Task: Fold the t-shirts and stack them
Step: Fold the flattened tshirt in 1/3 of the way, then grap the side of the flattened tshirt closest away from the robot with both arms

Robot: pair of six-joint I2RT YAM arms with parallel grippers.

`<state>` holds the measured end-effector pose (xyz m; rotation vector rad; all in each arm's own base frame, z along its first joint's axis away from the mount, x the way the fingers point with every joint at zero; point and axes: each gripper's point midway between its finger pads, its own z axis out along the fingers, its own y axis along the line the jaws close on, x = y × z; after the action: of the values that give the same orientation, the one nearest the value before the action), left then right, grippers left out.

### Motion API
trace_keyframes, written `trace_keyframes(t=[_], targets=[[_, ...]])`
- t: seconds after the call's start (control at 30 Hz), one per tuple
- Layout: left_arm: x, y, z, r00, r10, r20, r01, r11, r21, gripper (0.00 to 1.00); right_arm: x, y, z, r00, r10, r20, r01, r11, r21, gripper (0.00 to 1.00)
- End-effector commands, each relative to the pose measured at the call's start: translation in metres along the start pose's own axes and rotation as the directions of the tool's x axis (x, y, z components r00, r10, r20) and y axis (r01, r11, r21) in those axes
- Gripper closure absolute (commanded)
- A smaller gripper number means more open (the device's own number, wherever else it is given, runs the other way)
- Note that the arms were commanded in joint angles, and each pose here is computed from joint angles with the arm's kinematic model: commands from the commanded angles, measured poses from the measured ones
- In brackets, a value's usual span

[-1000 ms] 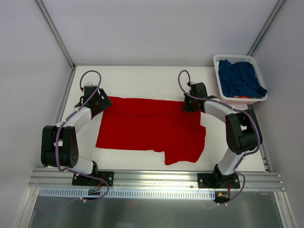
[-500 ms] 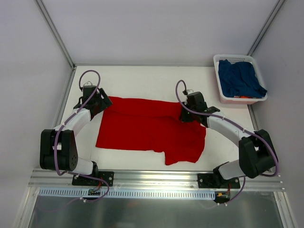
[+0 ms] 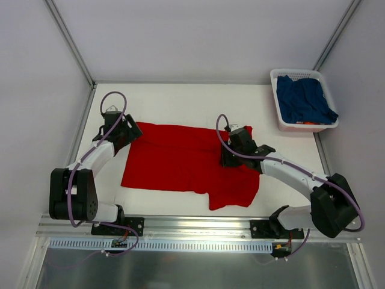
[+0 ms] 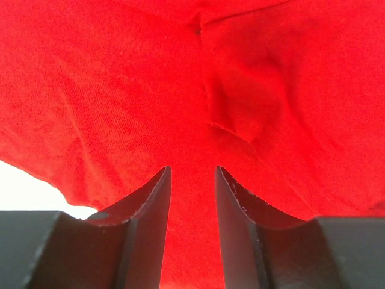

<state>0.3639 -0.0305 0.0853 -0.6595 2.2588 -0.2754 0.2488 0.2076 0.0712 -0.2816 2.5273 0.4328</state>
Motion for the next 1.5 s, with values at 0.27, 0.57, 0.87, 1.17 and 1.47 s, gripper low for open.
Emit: trace_keyframes(t=[0.27, 0.57, 0.87, 1.17, 1.47], targets=[[0.022, -0.001, -0.023, 1.0, -0.006, 0.001, 0.006, 0.998, 0.055, 0.27, -0.011, -0.011, -0.051, 0.994, 0.011, 0.112, -0.02, 0.997, 0.08, 0.62], [0.075, 0.01, -0.041, 0.997, -0.049, -0.067, 0.054, 0.996, 0.075, 0.27, 0.022, -0.024, -0.056, 0.994, 0.043, 0.102, -0.054, 0.993, 0.106, 0.63], [0.113, 0.02, -0.053, 0.992, -0.057, -0.11, 0.066, 0.994, 0.082, 0.28, 0.045, -0.036, -0.064, 0.992, 0.086, 0.092, -0.098, 0.985, 0.139, 0.64], [0.124, 0.023, -0.062, 0.99, -0.061, -0.123, 0.072, 0.993, 0.088, 0.29, 0.089, -0.038, -0.059, 0.99, 0.133, 0.05, -0.138, 0.98, 0.143, 0.64], [0.128, 0.026, -0.075, 0.992, -0.06, -0.111, 0.069, 0.994, 0.085, 0.3, 0.104, -0.026, -0.072, 0.992, 0.106, 0.062, -0.114, 0.981, 0.155, 0.63]])
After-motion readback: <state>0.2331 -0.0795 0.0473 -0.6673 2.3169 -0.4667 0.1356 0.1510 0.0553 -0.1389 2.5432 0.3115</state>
